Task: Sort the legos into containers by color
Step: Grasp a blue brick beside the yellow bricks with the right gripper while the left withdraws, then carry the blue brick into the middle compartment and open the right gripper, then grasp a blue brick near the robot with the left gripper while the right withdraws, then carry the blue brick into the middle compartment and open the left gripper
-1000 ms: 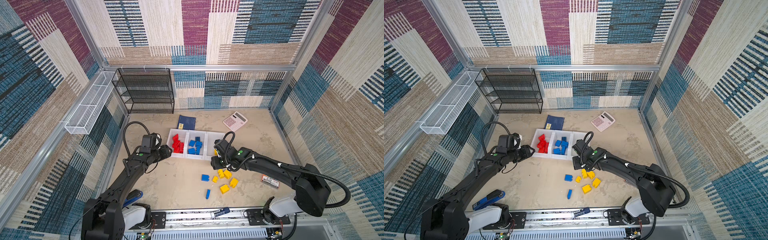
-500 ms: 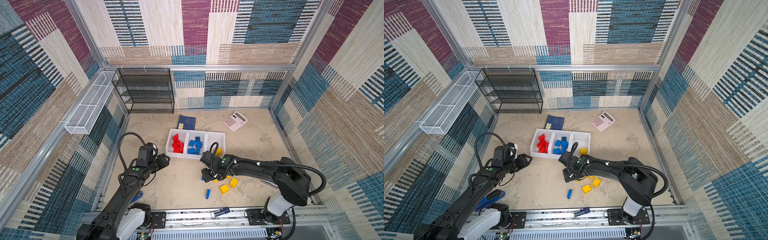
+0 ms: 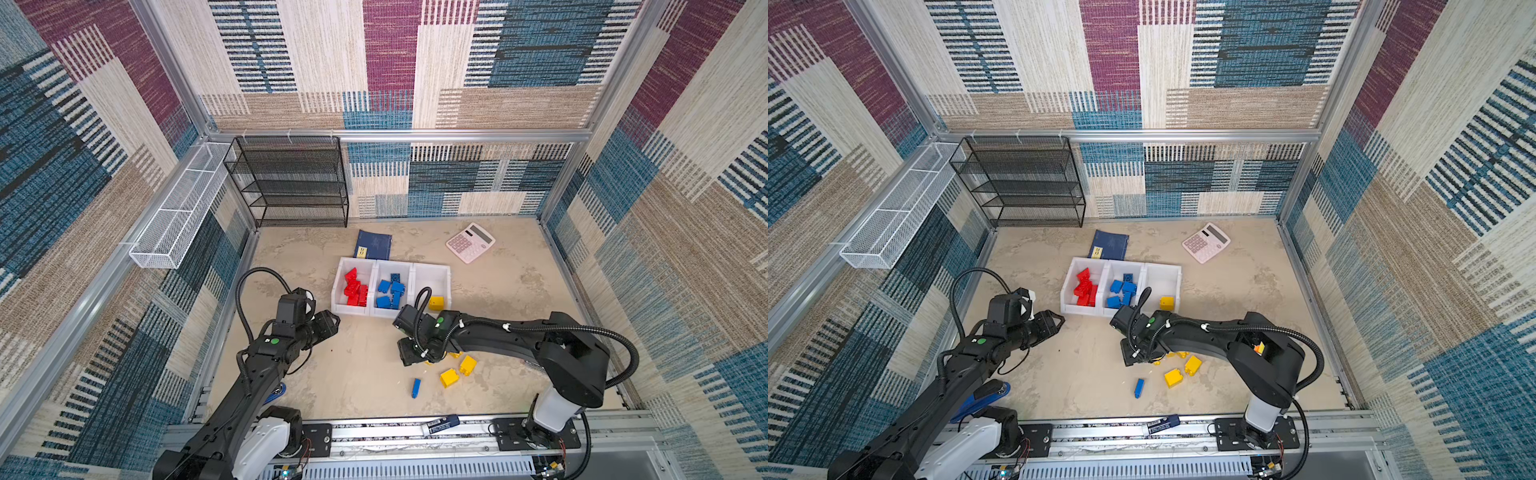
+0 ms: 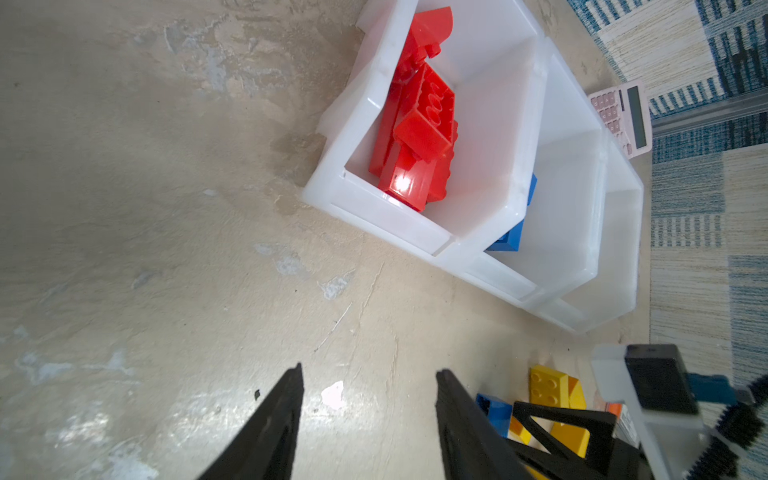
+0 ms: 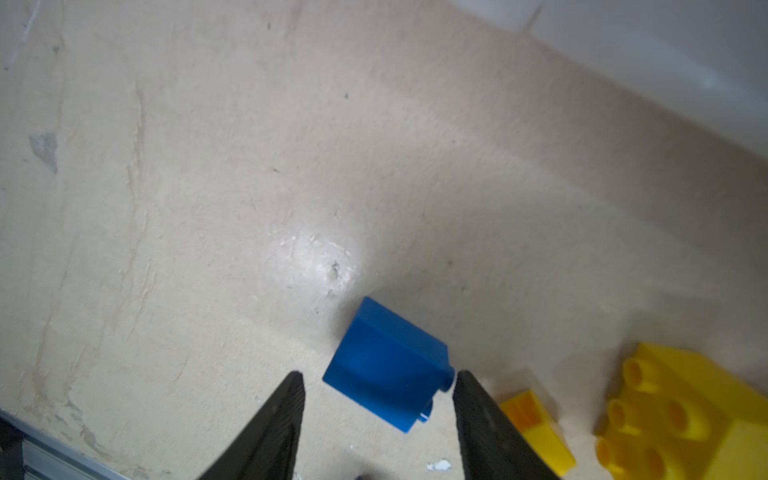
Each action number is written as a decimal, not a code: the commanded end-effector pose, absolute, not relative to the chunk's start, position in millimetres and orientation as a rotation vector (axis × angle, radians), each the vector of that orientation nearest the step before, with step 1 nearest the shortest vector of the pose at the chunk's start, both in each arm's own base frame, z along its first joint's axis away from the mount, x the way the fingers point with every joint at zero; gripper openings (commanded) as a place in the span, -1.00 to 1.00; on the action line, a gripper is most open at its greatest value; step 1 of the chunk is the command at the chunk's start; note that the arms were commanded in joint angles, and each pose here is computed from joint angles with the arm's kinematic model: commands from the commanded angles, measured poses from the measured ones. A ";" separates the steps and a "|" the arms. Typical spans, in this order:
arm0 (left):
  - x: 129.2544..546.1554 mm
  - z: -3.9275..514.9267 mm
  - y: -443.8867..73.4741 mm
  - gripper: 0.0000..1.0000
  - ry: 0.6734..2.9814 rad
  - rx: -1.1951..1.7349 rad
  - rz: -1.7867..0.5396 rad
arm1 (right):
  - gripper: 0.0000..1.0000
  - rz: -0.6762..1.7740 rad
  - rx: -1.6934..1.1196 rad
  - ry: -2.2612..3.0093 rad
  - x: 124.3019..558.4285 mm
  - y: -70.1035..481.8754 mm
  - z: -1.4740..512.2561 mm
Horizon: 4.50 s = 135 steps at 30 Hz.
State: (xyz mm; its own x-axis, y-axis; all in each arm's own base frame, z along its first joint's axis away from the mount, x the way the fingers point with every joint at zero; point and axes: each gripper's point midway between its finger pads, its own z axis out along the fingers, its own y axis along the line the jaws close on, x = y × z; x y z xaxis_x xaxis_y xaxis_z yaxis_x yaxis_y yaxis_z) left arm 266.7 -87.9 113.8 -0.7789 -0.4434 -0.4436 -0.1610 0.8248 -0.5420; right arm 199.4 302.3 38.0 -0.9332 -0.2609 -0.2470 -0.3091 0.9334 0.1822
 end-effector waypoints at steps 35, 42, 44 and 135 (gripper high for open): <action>263.0 111.8 -95.8 0.09 2.443 -0.437 -0.698 | -0.11 0.269 -0.466 2.757 225.8 312.4 62.1; 255.8 112.1 -100.2 0.09 2.445 -0.430 -0.717 | -0.12 0.315 -0.530 2.557 315.3 338.7 127.6; 251.7 109.9 -101.4 0.09 2.451 -0.432 -0.721 | -0.12 0.317 -0.529 2.531 337.1 341.5 134.2; 275.6 130.1 -264.5 -0.74 2.592 0.507 -0.541 | 0.27 0.371 -0.056 2.533 297.9 186.5 141.4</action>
State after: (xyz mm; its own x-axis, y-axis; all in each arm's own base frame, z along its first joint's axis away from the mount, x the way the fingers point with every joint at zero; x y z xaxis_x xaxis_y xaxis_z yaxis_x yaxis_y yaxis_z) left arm 248.8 -280.8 113.9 -0.8681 0.2592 -0.4234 0.4190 0.8399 -0.3450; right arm 296.2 185.7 137.4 -0.8434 0.0298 -0.5364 -0.1200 0.9628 0.2421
